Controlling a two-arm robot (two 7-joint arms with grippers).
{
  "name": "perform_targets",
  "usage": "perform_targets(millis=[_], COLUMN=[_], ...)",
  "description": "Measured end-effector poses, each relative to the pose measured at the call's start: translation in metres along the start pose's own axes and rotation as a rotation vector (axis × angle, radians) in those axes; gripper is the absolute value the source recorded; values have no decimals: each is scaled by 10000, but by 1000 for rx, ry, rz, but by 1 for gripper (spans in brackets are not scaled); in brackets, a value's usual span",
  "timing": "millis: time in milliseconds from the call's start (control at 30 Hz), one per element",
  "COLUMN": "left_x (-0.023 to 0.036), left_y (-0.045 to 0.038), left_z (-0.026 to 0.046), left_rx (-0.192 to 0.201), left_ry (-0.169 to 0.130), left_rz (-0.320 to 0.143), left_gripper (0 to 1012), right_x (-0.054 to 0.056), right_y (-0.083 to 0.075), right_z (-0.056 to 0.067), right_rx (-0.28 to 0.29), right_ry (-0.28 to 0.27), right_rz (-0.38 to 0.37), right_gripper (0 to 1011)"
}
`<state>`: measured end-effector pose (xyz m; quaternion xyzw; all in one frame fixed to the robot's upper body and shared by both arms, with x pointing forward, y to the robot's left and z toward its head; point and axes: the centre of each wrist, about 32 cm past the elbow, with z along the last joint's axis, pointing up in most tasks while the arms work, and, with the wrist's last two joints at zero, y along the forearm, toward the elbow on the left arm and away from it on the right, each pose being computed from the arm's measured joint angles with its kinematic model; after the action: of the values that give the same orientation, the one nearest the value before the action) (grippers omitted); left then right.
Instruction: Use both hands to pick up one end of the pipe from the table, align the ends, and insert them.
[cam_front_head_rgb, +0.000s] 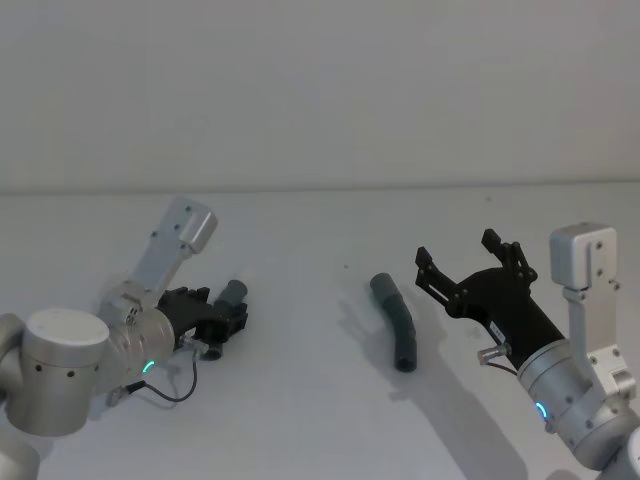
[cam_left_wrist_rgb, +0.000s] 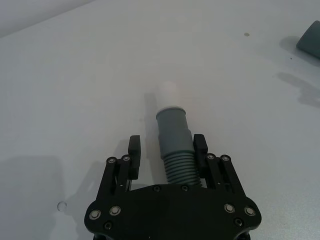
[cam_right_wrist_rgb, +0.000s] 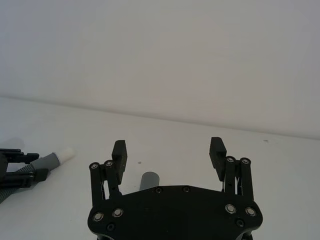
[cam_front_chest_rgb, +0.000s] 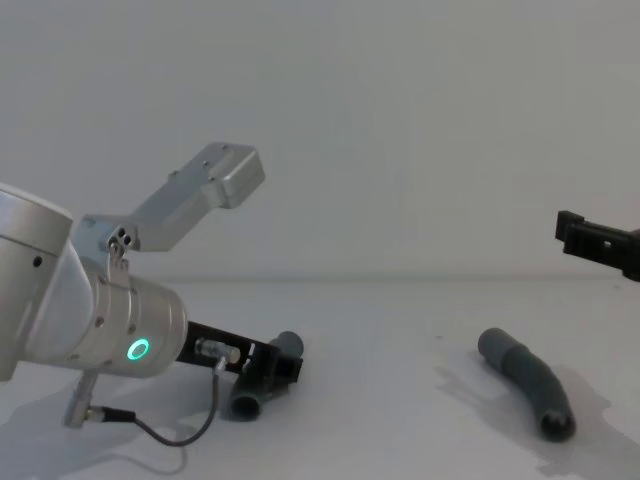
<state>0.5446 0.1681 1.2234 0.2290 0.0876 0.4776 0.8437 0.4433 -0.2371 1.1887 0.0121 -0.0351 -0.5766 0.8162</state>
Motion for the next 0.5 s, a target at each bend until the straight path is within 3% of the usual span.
perform_targets(millis=[500], left_x=[0], left_y=[0], left_z=[0], left_rx=[0], left_ry=[0], left_rz=[1], left_gripper=[503], right_x=[0], right_y=[0], right_z=[0], right_rx=[0], right_ry=[0], right_rz=[0], right_gripper=[1004])
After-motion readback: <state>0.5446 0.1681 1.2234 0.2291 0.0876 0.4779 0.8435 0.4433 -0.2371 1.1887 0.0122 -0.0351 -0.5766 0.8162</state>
